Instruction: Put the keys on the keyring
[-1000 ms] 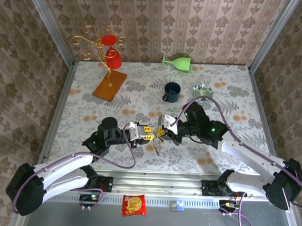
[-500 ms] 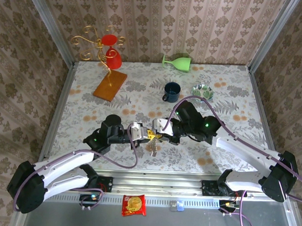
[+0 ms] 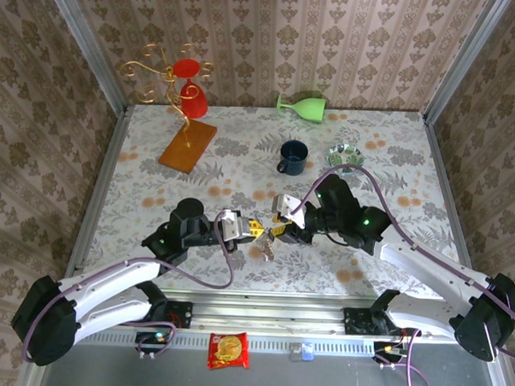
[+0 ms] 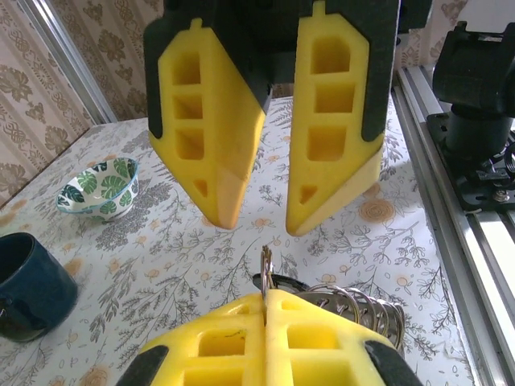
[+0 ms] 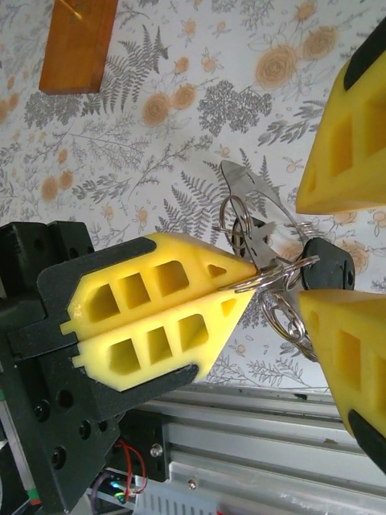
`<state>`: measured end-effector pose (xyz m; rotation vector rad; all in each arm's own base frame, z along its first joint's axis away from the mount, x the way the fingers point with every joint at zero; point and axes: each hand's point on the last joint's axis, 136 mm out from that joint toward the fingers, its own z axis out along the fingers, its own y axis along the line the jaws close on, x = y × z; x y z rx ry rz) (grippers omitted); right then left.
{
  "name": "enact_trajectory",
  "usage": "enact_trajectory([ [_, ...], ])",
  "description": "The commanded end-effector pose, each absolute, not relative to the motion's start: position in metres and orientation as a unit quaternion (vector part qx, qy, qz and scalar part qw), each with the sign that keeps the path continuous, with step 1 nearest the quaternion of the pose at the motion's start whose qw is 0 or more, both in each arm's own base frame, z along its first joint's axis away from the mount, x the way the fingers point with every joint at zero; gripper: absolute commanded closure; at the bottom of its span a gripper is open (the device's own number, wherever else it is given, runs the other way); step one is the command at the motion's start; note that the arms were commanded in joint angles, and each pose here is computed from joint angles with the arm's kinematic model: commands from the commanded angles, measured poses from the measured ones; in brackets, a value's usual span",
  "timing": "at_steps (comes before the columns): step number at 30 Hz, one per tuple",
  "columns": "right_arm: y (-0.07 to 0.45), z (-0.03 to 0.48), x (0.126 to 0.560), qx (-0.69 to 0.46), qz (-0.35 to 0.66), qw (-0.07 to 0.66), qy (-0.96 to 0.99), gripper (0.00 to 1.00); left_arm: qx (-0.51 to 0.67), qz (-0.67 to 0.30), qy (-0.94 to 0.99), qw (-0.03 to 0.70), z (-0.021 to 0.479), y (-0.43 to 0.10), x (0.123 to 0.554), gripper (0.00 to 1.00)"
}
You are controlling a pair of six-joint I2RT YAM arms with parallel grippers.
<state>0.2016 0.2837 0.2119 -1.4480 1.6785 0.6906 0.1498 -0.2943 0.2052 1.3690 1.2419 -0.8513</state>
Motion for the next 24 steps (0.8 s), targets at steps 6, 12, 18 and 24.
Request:
enact_trajectory([
  [6, 0.2867, 0.2096, 0.1986, -0.558, 0.296, 0.395, 0.667, 0.74, 0.558, -0.367, 0.491, 0.559, 0.2255, -0.2934, 0.1469, 1.00],
  [12, 0.2899, 0.2086, 0.1981, -0.563, 0.302, 0.389, 0.664, 0.78, 0.557, -0.368, 0.491, 0.559, 0.2251, -0.2936, 0.1471, 1.00],
  [18, 0.2928, 0.2092, 0.1964, -0.568, 0.309, 0.385, 0.659, 0.85, 0.556, -0.369, 0.491, 0.560, 0.2256, -0.2936, 0.1471, 1.00],
  [24, 0.2919, 0.2084, 0.1939, -0.577, 0.308, 0.383, 0.652, 0.97, 0.555, -0.369, 0.491, 0.560, 0.2248, -0.2937, 0.1474, 1.00],
])
